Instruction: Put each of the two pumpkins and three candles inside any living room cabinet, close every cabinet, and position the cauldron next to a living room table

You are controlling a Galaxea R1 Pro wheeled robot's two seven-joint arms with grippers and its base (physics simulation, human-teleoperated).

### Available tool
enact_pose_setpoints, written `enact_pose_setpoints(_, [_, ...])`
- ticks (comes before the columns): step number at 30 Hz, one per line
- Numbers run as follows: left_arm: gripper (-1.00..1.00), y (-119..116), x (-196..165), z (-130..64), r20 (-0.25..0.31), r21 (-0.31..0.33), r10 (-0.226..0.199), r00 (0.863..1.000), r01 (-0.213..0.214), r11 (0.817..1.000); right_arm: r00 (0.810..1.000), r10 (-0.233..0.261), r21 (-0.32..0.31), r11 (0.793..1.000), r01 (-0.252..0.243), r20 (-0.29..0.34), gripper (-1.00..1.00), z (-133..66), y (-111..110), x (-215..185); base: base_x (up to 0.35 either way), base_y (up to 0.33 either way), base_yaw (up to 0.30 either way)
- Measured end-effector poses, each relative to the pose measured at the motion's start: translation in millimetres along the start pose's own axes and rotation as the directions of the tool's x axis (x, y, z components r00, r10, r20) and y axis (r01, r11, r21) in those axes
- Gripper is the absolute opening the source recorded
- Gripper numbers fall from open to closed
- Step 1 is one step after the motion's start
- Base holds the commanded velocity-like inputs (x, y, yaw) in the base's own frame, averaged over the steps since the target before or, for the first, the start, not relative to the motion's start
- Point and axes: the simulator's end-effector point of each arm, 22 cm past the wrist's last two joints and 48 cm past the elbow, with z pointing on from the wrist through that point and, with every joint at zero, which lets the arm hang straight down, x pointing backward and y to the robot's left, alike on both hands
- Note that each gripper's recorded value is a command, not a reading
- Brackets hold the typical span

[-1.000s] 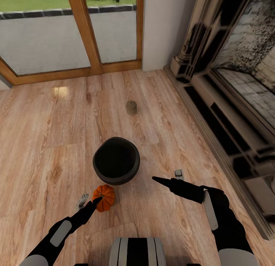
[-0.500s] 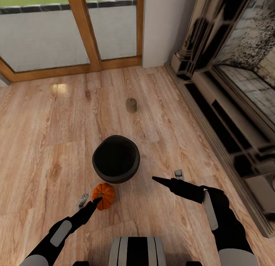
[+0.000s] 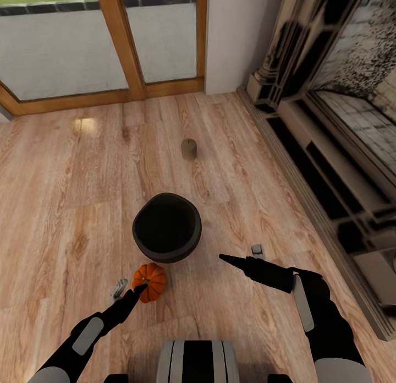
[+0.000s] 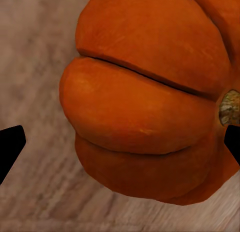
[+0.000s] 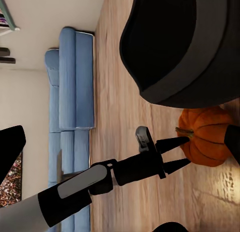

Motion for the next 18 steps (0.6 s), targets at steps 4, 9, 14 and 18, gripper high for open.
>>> enact_pose_setpoints(4, [1.0, 0.0, 0.0, 0.0, 0.0, 0.0, 0.0, 1.0, 0.0, 1.0, 1.0, 0.0, 0.0, 1.0, 0.0, 0.0, 1.0, 0.0, 0.0, 0.0, 0.0, 0.0, 0.0])
enact_pose_setpoints(9, [1.0, 0.0, -0.1, 0.0, 0.0, 0.0, 0.001, 1.0, -0.001, 1.0, 1.0, -0.001, 0.0, 1.0, 0.001, 0.0, 1.0, 0.0, 0.2, -0.2, 0.0, 0.0, 0.0])
enact_pose_setpoints(14, [1.0, 0.1, 0.0, 0.0, 0.0, 0.0, 0.0, 1.0, 0.0, 1.0, 1.0, -0.001, 0.0, 1.0, 0.001, 0.0, 1.0, 0.0, 0.3, -0.3, 0.0, 0.0, 0.0])
enact_pose_setpoints(18, [1.0, 0.0, 0.0, -0.1, 0.0, 0.0, -0.001, 1.0, 0.001, 1.0, 1.0, -0.001, 0.0, 1.0, 0.001, 0.0, 1.0, -0.1, 0.5, -0.3, 0.077, 0.0, 0.0])
